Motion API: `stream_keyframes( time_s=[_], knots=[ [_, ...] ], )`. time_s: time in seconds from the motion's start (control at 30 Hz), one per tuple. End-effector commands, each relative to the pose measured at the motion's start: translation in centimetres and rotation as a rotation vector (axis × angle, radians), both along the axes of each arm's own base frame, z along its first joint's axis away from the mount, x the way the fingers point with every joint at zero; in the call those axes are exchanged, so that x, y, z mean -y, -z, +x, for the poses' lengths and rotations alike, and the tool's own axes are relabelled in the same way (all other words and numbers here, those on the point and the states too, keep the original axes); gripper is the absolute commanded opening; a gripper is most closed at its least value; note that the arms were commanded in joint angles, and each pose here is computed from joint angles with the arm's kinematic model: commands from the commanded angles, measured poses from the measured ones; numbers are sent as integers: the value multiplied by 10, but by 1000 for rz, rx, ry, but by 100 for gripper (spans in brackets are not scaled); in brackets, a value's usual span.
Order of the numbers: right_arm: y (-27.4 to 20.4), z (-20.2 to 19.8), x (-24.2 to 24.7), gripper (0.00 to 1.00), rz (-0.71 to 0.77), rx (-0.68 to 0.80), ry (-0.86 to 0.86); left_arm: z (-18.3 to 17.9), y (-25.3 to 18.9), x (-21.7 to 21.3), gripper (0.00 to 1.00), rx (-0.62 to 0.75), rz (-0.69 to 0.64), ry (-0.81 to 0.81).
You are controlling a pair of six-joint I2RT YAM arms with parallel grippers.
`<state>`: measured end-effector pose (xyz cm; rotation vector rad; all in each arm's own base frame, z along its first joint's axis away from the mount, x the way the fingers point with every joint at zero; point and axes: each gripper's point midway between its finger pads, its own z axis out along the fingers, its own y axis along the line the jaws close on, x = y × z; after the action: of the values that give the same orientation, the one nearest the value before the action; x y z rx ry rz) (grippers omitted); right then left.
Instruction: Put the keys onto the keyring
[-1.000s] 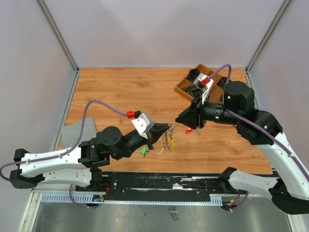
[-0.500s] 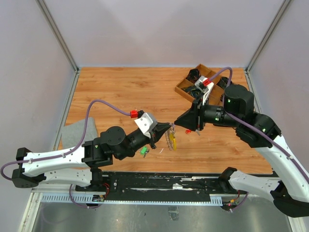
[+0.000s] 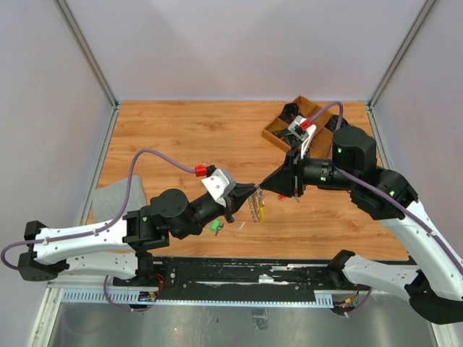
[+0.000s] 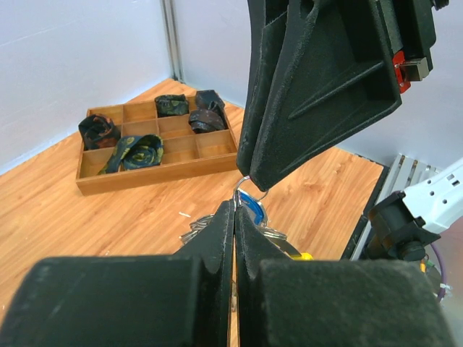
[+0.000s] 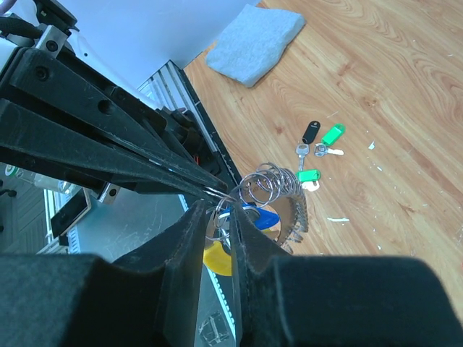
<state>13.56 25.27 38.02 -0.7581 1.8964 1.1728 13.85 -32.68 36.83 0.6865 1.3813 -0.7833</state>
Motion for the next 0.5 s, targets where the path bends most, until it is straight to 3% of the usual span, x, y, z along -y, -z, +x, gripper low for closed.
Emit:
stream_keyframes(
  time_s=[0.0, 0.27, 0.47],
  knots=[
    [-3, -7, -7, 20, 27, -6, -48, 1, -25, -1, 1, 10, -85, -2],
    [-2, -7, -6, 2, 24, 0, -49, 0, -26, -2, 1, 11, -87, -2],
    [2, -5, -3, 1, 2, 2, -26, -2, -28, -2, 0, 13, -90, 11]
  ],
)
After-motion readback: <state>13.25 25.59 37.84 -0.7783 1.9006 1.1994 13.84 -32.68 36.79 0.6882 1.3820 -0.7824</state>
